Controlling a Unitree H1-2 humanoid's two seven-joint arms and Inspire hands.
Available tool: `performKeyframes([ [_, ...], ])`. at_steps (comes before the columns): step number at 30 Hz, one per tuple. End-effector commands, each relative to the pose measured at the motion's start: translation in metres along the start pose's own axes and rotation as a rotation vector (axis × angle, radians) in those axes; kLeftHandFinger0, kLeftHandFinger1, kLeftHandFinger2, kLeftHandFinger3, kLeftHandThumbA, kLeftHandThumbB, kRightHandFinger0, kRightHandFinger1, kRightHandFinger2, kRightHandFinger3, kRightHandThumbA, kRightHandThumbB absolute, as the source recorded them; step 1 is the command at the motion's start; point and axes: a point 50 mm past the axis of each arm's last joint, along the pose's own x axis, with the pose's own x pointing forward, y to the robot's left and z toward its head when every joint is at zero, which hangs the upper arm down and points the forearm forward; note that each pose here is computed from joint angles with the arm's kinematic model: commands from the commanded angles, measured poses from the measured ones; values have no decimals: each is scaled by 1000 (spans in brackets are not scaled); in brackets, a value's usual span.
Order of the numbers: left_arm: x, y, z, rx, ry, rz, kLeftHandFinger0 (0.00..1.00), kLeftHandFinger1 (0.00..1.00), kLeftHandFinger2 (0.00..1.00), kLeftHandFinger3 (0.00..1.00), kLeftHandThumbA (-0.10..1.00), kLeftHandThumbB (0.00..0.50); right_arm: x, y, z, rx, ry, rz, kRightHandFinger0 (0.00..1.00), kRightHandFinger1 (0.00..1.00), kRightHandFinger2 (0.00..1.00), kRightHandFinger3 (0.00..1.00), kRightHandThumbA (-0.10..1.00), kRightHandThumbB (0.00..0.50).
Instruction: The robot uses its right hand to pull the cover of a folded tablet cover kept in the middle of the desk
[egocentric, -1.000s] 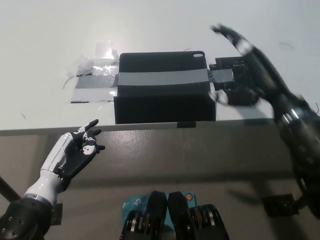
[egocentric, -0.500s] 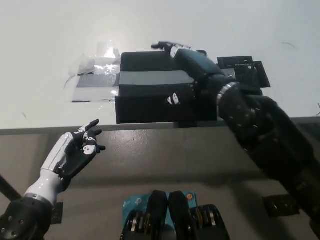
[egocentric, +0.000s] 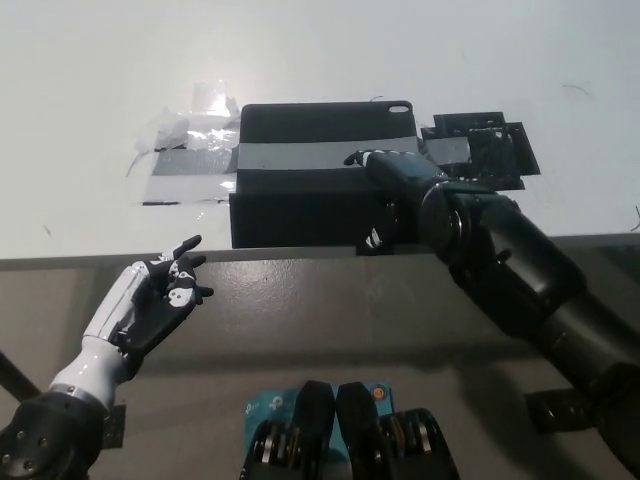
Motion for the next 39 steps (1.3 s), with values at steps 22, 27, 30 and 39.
performKeyframes([
  [22,10,6,26,25,-63,-8,736,949,1000,1000,1000,198,-82,28,35,-124,-137,145,1000,1000,1000,1000,861,500],
  [27,12,6,29,31,-70,-10,745,954,1000,1000,1000,167,-84,51,15,-56,-94,185,1000,1000,1000,1000,890,500],
  [30,15,6,30,40,-74,-8,751,956,1000,1000,1000,178,-83,63,7,-15,-86,197,1000,1000,1000,1000,978,500],
  [39,16,7,32,50,-75,-19,803,972,1000,1000,1000,186,-95,79,11,71,-127,301,1000,1000,1000,1000,1000,500],
])
